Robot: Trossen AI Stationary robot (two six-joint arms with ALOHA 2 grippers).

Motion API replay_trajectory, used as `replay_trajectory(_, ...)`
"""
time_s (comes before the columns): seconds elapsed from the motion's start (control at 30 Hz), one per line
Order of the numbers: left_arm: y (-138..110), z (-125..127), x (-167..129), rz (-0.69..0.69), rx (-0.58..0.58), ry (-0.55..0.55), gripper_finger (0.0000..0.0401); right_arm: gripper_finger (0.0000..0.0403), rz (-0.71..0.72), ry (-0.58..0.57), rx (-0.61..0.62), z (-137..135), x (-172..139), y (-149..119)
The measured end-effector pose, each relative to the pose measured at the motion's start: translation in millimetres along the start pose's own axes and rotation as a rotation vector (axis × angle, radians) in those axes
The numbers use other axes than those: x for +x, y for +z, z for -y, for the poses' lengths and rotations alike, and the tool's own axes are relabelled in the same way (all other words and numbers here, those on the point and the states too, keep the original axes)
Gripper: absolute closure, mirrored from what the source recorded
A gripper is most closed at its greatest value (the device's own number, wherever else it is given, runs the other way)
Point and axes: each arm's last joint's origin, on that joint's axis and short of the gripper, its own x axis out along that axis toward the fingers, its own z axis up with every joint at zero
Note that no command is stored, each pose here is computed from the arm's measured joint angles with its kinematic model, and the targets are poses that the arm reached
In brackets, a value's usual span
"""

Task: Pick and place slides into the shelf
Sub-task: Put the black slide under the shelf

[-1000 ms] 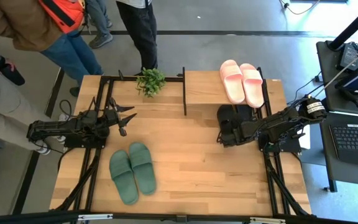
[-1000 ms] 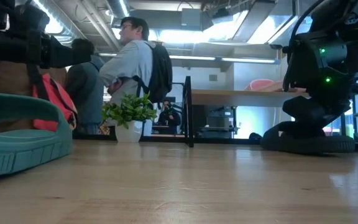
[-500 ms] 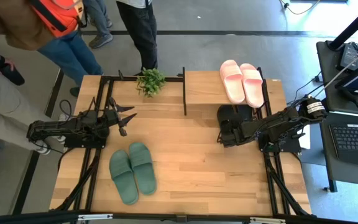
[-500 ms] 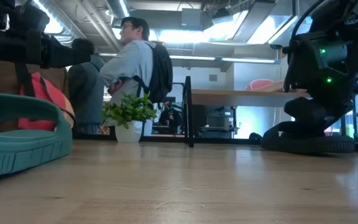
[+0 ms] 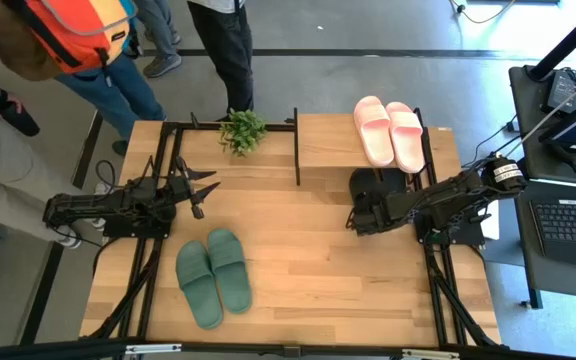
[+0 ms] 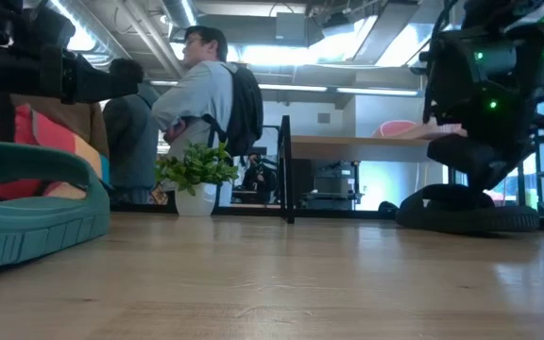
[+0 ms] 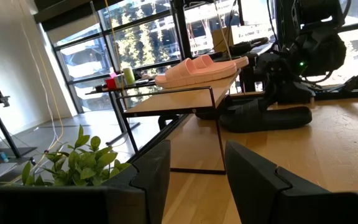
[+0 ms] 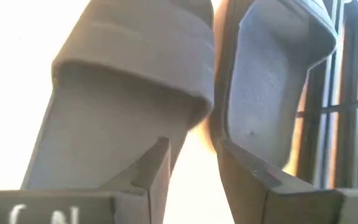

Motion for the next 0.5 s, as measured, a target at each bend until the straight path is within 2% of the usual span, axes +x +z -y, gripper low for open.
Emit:
replay_trajectory(0.17, 0.0, 0.0, 0.0, 0.0, 0.0, -0.001, 0.0256, 0.0269, 0.01, 0.072, -0.158, -8.4, -23.6, -3.3)
replay_trajectory(0.33, 0.0, 0.1, 0.0, 0.0, 0.004, -0.002, 0.0256, 0.0269, 0.058, 0.196, -0.449, -19.5, -55.7, -10.0)
replay_trajectory(0.5, 0.0, 0.2, 0.0, 0.001, 0.003, -0.005, 0.0256, 0.0269, 0.007, 0.31, -0.684, -23.9, -77.1, -20.9)
